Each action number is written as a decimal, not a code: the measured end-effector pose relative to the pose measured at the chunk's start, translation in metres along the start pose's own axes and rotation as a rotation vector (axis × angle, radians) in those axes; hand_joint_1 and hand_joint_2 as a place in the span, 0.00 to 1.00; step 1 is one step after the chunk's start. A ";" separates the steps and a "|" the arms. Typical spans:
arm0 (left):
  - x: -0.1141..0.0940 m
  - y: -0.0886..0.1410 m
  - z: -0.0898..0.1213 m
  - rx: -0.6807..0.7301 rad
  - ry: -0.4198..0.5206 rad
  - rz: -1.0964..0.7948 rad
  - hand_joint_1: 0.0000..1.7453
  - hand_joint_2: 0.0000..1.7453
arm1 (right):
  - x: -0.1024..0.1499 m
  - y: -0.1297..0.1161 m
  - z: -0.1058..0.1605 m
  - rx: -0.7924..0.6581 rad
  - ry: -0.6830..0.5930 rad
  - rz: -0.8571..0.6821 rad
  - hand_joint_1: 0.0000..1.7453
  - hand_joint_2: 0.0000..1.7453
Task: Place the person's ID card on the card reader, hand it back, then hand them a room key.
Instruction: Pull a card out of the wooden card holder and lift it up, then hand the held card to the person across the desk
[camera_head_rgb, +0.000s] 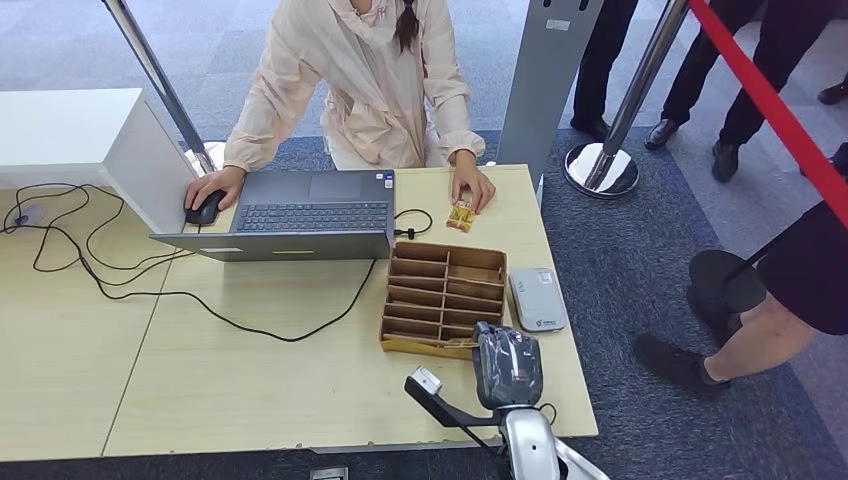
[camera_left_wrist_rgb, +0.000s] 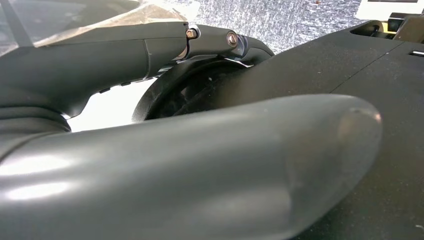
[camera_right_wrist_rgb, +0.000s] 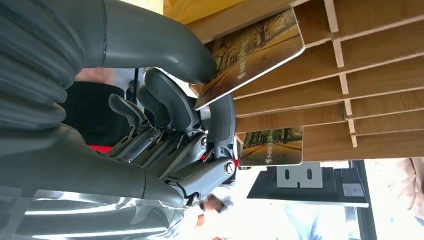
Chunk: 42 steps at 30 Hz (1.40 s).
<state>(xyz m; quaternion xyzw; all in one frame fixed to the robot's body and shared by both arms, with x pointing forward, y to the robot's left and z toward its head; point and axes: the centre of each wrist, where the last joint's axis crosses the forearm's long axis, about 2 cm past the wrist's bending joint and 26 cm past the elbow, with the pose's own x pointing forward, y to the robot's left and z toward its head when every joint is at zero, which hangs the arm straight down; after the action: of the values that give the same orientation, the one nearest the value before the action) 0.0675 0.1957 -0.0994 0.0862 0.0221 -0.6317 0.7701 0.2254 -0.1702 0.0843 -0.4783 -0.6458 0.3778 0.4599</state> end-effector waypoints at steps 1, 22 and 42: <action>0.000 0.000 0.000 0.000 0.000 0.000 0.00 0.00 | 0.001 -0.001 -0.001 -0.005 0.001 -0.004 0.92 1.00; 0.000 0.000 0.000 -0.003 -0.008 -0.002 0.00 0.00 | 0.015 -0.040 -0.030 -0.124 -0.054 -0.058 0.91 1.00; 0.000 0.000 0.000 -0.004 -0.008 -0.010 0.00 0.00 | 0.027 -0.105 -0.057 -0.427 -0.123 -0.115 0.99 1.00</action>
<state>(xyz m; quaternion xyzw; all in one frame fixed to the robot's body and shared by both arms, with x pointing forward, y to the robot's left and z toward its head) 0.0679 0.1955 -0.0993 0.0822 0.0207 -0.6359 0.7671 0.2484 -0.1681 0.2049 -0.5032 -0.7641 0.2342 0.3287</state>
